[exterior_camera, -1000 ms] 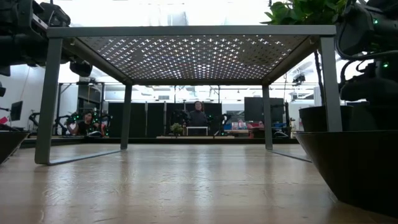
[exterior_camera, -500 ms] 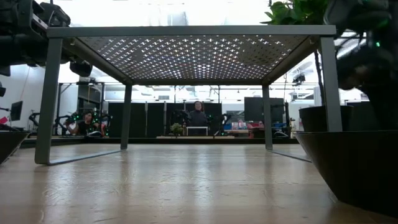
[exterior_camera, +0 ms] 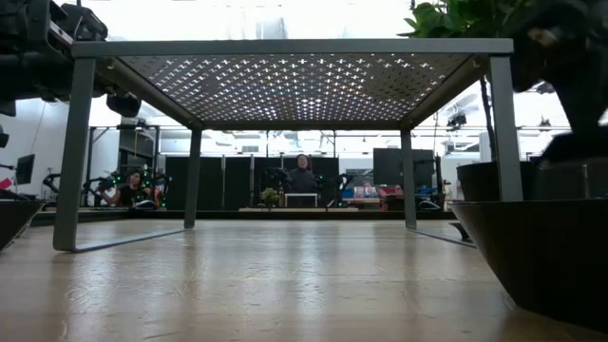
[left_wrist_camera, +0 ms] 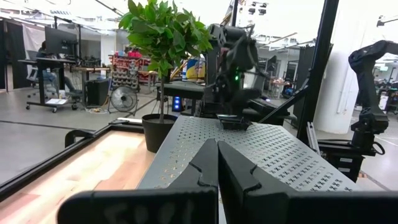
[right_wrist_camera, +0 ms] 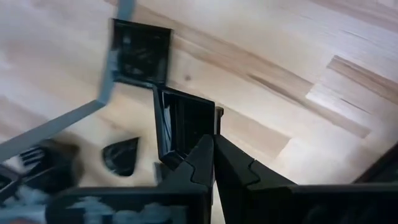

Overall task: Pick & Place Mini shaped plates
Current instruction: Stack the black square plate on the black square plate on the shelf

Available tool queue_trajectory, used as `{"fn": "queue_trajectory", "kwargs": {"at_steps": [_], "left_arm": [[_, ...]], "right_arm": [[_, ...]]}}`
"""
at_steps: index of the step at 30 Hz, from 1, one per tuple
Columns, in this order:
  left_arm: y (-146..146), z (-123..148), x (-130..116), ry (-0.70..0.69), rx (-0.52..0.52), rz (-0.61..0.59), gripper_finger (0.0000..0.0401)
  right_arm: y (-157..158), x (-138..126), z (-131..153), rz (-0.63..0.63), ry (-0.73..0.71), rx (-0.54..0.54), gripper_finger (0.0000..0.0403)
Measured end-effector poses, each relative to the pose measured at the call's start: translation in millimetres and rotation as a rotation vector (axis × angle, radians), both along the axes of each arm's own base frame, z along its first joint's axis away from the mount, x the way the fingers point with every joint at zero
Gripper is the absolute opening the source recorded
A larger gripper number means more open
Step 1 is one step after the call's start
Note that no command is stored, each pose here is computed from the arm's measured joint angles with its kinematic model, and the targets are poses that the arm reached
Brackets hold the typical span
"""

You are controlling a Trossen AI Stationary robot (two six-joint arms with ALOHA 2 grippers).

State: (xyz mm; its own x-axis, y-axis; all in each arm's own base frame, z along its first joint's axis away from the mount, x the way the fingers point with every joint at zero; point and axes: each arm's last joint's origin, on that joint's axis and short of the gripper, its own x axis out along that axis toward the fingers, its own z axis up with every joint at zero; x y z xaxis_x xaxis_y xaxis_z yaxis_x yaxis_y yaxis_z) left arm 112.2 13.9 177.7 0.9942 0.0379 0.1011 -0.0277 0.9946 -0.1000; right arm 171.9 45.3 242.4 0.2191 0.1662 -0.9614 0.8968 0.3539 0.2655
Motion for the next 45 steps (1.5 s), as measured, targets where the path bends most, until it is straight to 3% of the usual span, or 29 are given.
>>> {"fn": "queue_trajectory", "kwargs": {"at_steps": [13, 26, 28, 38, 45], "left_arm": [[0.0, 0.0, 0.0, 0.000, 0.000, 0.000, 0.0000], [0.0, 0.0, 0.0, 0.000, 0.000, 0.000, 0.0000], [0.0, 0.0, 0.0, 0.000, 0.000, 0.000, 0.0000], [0.0, 0.0, 0.0, 0.000, 0.000, 0.000, 0.0000], [0.0, 0.0, 0.0, 0.000, 0.000, 0.000, 0.0000]], "right_arm": [[1.8, 11.5, 51.6, -0.050, -0.175, 0.024, 0.0008], [2.2, 25.1, 91.9, -0.223, -0.400, 0.063, 0.0008], [4.0, 30.1, 92.6, -0.246, -0.432, 0.112, 0.0008], [2.3, 45.1, 72.8, -0.379, -0.486, 0.164, 0.0008], [-5.5, 50.7, 64.8, -0.403, -0.546, 0.099, 0.0008]]}}
